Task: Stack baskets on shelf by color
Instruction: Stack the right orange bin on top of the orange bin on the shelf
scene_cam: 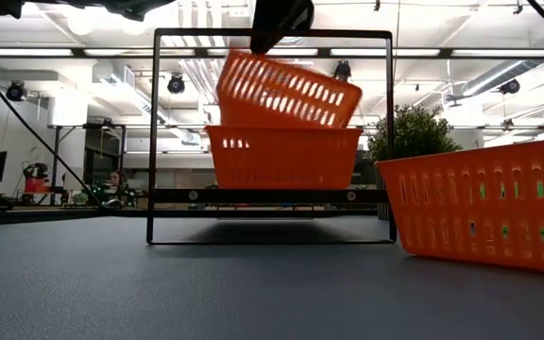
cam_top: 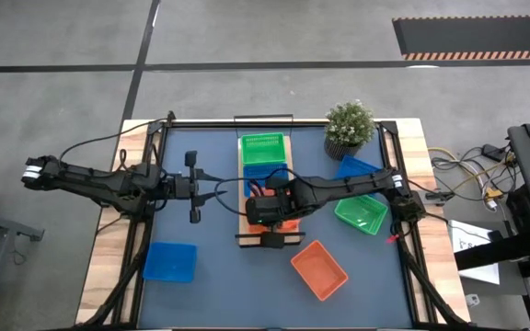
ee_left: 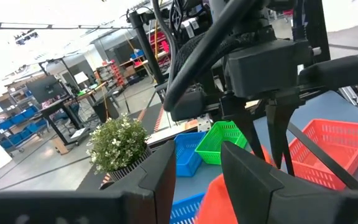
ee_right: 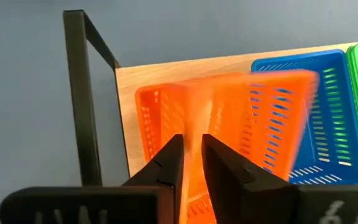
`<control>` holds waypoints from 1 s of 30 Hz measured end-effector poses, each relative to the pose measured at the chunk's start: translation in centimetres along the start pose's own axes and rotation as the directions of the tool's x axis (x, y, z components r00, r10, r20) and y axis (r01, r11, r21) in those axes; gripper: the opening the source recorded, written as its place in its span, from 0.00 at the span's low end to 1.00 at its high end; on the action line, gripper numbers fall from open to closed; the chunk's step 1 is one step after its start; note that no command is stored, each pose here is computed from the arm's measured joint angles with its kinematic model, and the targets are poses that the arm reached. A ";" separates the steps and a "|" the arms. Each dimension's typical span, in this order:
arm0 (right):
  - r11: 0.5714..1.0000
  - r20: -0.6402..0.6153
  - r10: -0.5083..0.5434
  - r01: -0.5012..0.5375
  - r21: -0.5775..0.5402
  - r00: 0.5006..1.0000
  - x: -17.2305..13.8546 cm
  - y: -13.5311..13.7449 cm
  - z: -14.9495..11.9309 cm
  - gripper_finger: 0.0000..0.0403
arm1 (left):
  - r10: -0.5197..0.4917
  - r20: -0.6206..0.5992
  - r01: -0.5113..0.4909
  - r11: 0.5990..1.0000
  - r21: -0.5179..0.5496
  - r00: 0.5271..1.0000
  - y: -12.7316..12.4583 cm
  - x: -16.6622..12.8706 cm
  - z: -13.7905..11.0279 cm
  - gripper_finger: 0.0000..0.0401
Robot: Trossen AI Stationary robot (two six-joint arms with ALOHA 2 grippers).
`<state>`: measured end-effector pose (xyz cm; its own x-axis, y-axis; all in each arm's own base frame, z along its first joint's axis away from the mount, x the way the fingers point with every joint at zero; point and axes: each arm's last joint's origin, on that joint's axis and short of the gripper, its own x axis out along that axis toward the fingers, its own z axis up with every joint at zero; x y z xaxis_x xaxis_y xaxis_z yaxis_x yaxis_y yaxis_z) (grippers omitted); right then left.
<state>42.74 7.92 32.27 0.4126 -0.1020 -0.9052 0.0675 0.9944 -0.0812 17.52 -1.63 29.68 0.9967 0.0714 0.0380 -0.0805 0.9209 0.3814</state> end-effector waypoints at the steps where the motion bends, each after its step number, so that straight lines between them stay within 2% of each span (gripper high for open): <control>1: 1.000 0.001 0.000 0.000 0.001 1.000 0.0 0.0 0.0 0.14 | 0.000 0.000 0.000 1.000 0.000 1.000 0.0 0.0 0.0 0.28; 10: 1.000 -0.012 0.006 -0.006 -0.011 1.000 -0.3 -0.1 -0.1 0.22 | -0.001 -0.002 0.001 1.000 -0.001 1.000 0.0 0.0 0.0 0.28; 14: 1.000 -0.066 -0.006 0.004 -0.024 0.998 -2.6 -0.8 -1.1 0.23 | -0.014 -0.033 0.013 1.000 -0.018 0.999 -0.2 0.3 -0.4 0.28; 18: 1.000 -0.080 -0.020 0.020 -0.001 0.997 -5.6 -1.8 -2.6 0.19 | -0.040 -0.080 0.040 0.999 -0.013 0.996 -0.6 0.6 -1.0 0.28; 22: 1.000 -0.079 -0.024 0.025 0.014 0.997 -6.8 -2.6 -4.0 0.11 | -0.078 -0.170 0.075 0.997 -0.020 0.982 -1.0 0.7 -1.9 0.28; 26: 0.999 -0.075 -0.026 0.028 0.027 0.997 -6.6 -3.4 -6.0 0.04 | -0.110 -0.241 0.097 0.993 -0.062 0.964 -1.3 0.6 -2.7 0.28; 30: 0.999 -0.052 -0.014 0.017 0.046 0.999 -4.7 -3.9 -8.5 0.02 | -0.125 -0.277 0.091 0.987 -0.130 0.953 -1.5 0.7 -3.1 0.27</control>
<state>32.85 4.73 33.28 0.3636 -0.1147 -0.9244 0.1159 0.9903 -0.0773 18.34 -1.81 26.27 0.9619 0.0592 -0.2671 0.0127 0.9656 0.2599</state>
